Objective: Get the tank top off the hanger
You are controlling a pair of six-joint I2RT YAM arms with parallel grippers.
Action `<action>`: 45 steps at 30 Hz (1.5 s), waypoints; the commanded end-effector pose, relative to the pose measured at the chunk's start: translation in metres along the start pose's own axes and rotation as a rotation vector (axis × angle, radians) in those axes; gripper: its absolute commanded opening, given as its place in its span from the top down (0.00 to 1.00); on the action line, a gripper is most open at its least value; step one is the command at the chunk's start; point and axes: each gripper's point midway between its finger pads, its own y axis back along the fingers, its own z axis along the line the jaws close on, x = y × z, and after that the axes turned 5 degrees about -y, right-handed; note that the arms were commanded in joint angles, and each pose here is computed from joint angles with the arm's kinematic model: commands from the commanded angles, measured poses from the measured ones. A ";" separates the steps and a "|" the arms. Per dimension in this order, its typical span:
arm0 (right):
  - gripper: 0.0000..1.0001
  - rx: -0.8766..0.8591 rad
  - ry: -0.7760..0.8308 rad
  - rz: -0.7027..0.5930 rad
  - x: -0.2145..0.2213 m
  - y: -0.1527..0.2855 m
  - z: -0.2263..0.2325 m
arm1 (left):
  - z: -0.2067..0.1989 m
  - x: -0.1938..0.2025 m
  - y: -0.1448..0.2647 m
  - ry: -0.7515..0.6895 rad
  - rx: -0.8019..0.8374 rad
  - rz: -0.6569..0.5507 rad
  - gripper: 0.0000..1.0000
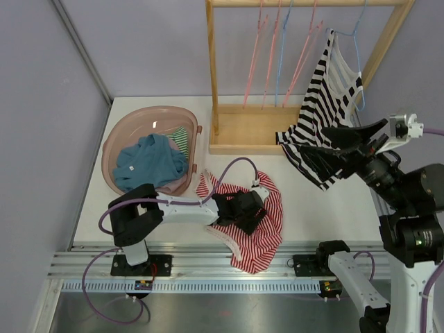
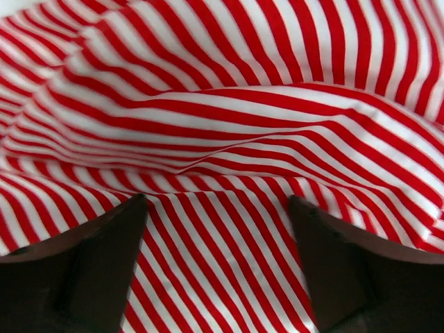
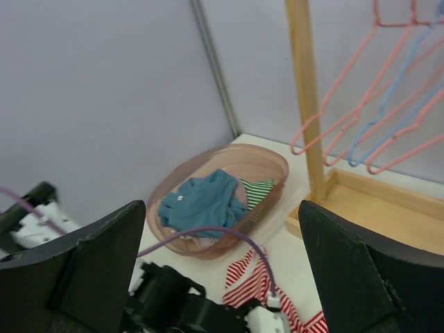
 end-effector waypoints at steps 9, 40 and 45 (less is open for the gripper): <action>0.00 -0.047 0.067 -0.095 -0.008 0.052 0.041 | -0.010 -0.016 0.002 -0.011 -0.078 -0.055 1.00; 0.01 0.571 0.105 -0.179 -0.039 0.082 -0.056 | 0.331 -0.120 0.314 0.552 -0.741 -0.376 1.00; 0.01 0.625 0.086 -0.144 -0.039 0.065 -0.076 | 0.388 -0.120 0.300 0.630 -0.719 -0.343 0.57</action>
